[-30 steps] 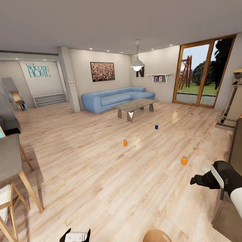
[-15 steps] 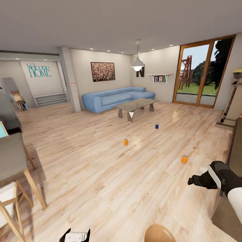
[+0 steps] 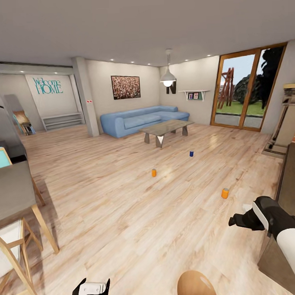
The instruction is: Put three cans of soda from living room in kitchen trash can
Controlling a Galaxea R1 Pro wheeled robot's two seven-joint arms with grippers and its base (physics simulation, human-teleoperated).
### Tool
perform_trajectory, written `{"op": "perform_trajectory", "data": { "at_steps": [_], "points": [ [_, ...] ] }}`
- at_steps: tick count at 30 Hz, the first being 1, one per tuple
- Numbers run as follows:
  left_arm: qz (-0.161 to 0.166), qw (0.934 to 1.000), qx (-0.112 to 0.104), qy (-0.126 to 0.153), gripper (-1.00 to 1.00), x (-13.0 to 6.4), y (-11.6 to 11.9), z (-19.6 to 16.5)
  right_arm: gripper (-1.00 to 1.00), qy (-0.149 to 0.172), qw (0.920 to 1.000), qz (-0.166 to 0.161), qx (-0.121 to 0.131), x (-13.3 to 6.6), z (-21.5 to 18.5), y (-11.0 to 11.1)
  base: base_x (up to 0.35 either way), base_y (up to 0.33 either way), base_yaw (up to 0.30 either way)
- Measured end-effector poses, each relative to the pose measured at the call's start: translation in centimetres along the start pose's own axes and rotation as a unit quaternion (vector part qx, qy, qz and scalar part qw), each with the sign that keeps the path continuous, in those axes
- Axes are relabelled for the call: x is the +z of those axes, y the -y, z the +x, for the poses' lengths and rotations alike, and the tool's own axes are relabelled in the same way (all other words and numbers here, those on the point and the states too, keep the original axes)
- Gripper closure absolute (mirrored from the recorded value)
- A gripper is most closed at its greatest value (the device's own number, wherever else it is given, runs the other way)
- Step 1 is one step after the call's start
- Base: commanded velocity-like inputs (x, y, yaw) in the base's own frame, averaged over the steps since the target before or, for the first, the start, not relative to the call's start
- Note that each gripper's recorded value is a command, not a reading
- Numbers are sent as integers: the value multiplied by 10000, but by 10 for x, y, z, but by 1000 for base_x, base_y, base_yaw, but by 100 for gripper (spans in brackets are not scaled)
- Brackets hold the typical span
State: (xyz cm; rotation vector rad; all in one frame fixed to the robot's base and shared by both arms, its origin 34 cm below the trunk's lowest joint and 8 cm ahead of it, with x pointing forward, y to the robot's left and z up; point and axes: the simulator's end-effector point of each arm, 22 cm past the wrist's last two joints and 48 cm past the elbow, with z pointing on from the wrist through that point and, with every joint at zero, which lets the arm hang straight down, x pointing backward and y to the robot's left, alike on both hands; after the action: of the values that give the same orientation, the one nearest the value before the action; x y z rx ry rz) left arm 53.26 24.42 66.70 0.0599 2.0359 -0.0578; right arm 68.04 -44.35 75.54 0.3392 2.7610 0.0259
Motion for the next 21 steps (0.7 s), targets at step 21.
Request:
{"op": "perform_trajectory", "data": {
  "at_steps": [21],
  "points": [
    [-67,9986,-74,-524,-100,9,-6,50,-100,157,9997,-90,-174,30,6,-19,0,0,0]
  ]
}}
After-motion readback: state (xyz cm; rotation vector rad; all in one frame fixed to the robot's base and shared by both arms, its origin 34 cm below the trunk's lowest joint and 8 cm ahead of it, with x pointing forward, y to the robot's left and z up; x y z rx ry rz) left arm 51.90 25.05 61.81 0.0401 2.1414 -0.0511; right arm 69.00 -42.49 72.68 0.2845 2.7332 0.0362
